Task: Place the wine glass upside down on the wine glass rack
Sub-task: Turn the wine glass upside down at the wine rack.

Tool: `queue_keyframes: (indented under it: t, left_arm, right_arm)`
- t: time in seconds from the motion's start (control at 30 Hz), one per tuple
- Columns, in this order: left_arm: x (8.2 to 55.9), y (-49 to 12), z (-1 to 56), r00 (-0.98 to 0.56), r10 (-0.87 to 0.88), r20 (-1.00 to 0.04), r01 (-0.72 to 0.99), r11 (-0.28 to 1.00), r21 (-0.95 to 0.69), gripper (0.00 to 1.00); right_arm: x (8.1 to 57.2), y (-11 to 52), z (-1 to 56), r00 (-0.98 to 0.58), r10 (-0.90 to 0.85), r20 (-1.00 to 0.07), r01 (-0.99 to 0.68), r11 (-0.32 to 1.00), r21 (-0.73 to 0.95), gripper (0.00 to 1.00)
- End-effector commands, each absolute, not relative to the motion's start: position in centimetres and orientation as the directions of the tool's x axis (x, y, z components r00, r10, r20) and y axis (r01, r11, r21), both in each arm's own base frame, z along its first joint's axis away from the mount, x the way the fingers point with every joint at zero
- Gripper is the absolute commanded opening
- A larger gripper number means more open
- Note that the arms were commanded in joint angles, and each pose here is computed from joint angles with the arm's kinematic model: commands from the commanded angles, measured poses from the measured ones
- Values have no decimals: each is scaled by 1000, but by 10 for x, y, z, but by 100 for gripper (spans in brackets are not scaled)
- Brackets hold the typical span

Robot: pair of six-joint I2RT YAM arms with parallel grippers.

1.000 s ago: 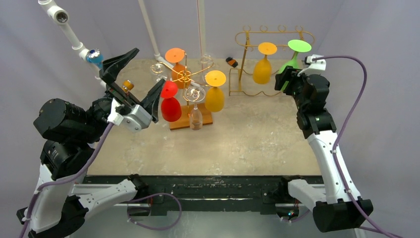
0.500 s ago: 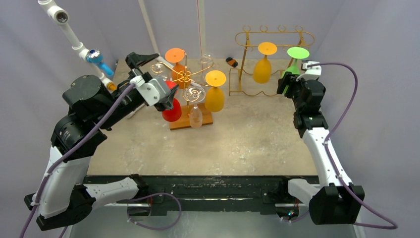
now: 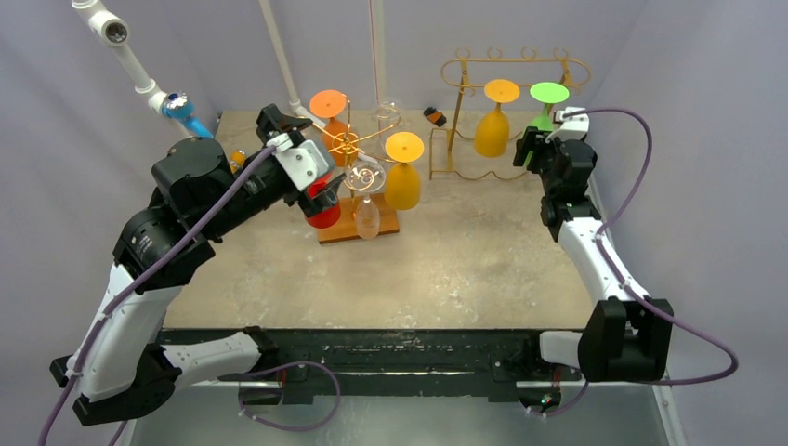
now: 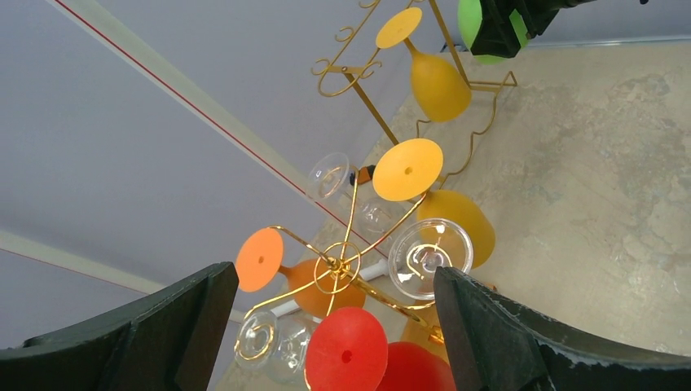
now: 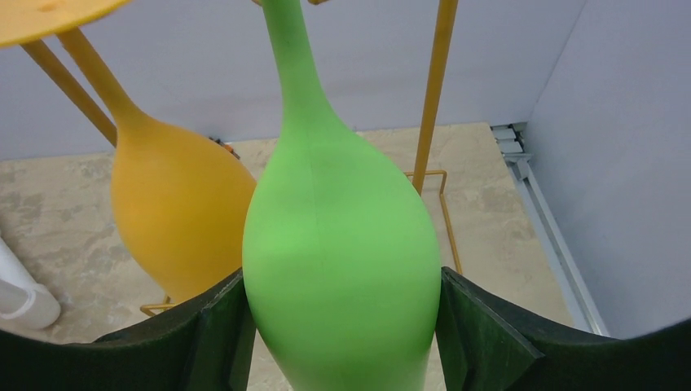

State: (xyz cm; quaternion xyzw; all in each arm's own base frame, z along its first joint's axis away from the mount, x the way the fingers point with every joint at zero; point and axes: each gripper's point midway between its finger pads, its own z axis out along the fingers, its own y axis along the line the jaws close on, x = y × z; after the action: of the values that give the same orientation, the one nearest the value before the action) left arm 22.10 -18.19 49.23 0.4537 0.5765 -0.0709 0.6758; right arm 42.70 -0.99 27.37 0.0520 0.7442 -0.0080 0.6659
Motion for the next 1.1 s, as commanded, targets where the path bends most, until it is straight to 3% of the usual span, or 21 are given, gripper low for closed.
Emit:
queue_keyframes:
  t: [0.0, 0.63, 1.07]
  left_arm:
    - [225, -169, 485, 258, 447, -857, 590, 629, 506, 100]
    - [232, -176, 479, 276, 466, -840, 590, 608, 531, 100]
    - [237, -180, 469, 284, 476, -832, 589, 599, 543, 100]
  right_arm:
    - [448, -12, 307, -4, 46, -999, 89, 995, 46, 48]
    - [487, -20, 289, -22, 84, -996, 71, 994, 82, 44]
    - [476, -13, 286, 17, 117, -993, 40, 992, 117, 41]
